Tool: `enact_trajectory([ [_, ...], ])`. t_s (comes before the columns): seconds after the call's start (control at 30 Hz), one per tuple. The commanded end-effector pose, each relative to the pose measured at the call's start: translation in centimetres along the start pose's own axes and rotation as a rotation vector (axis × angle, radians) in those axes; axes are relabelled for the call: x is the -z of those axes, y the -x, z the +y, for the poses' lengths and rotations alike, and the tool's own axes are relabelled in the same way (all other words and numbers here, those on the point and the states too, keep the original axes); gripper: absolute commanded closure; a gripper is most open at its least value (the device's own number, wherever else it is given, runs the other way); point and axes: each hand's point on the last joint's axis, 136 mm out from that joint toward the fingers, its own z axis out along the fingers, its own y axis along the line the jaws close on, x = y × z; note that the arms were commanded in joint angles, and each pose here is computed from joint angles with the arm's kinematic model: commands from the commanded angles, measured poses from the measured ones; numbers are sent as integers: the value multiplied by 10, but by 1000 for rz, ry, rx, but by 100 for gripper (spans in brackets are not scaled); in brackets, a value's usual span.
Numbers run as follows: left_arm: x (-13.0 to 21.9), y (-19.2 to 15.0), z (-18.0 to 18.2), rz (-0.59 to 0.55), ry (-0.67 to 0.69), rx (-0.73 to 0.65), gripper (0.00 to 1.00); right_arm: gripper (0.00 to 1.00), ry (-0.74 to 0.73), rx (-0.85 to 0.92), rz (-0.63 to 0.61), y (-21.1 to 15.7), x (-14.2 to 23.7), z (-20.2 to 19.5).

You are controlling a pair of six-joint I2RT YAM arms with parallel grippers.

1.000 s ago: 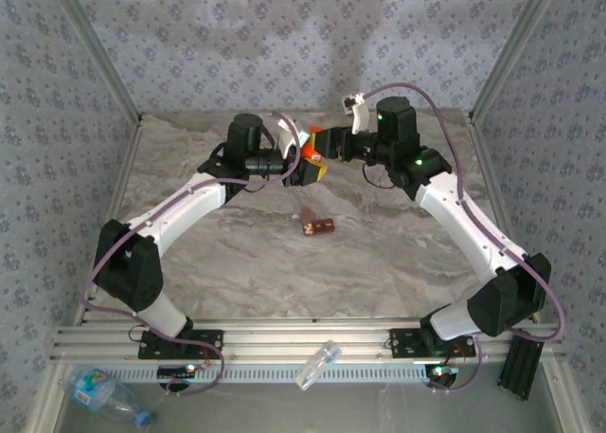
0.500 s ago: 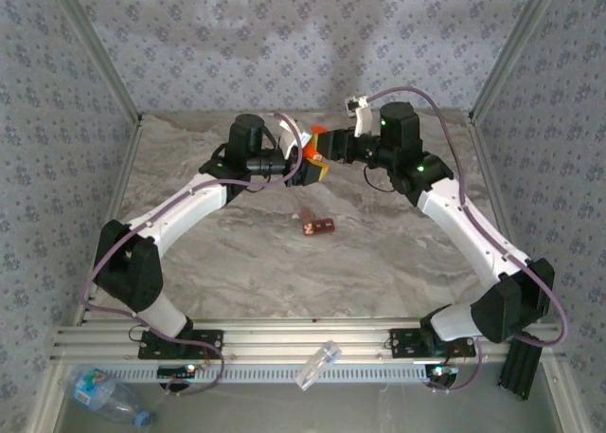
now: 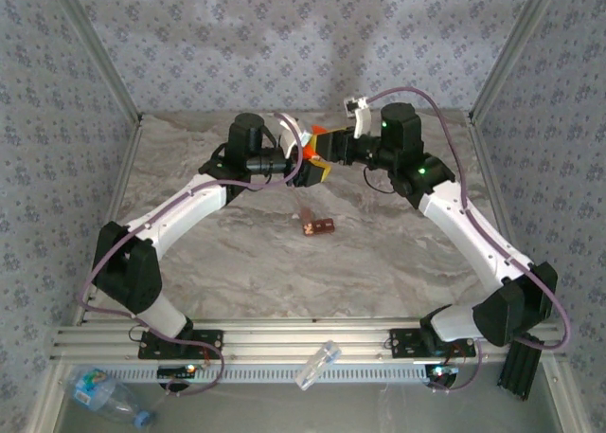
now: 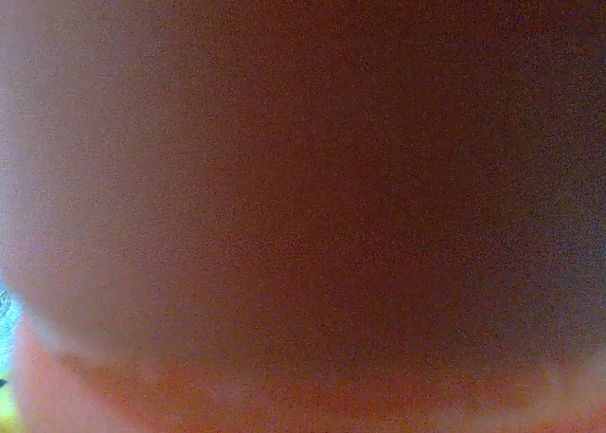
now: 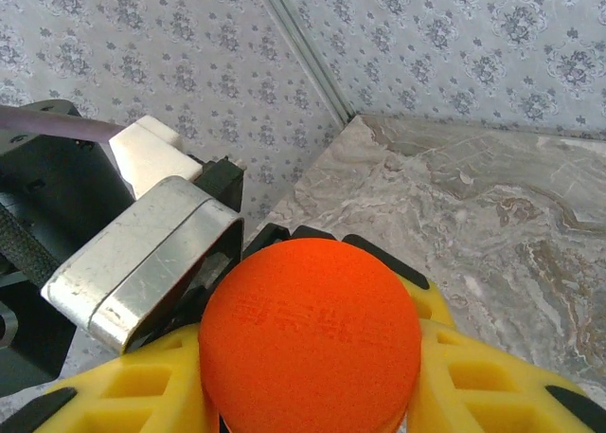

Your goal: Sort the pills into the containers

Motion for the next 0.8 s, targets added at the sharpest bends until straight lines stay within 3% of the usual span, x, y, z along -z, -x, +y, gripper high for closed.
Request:
enact_trajectory([
  [0.0, 9, 36, -10, -76, 3, -82, 27, 87, 32, 52, -39, 11, 11, 16],
  [0.03, 9, 36, -10, -75, 5, -81, 26, 87, 26, 53, -40, 11, 11, 15],
  [0.1, 9, 36, -9, -73, 11, -82, 14, 87, 2, 53, -39, 11, 13, 10],
  [0.13, 10, 35, -9, -71, 13, -82, 1, 87, -12, 51, -37, 10, 13, 7],
  [0.57, 23, 10, -7, -8, 49, -74, 0, 87, -300, -7, -49, -6, 34, -68],
  [0.77, 43, 2, 3, -41, 158, -64, 0, 87, -482, 17, -46, -29, 47, -114],
])
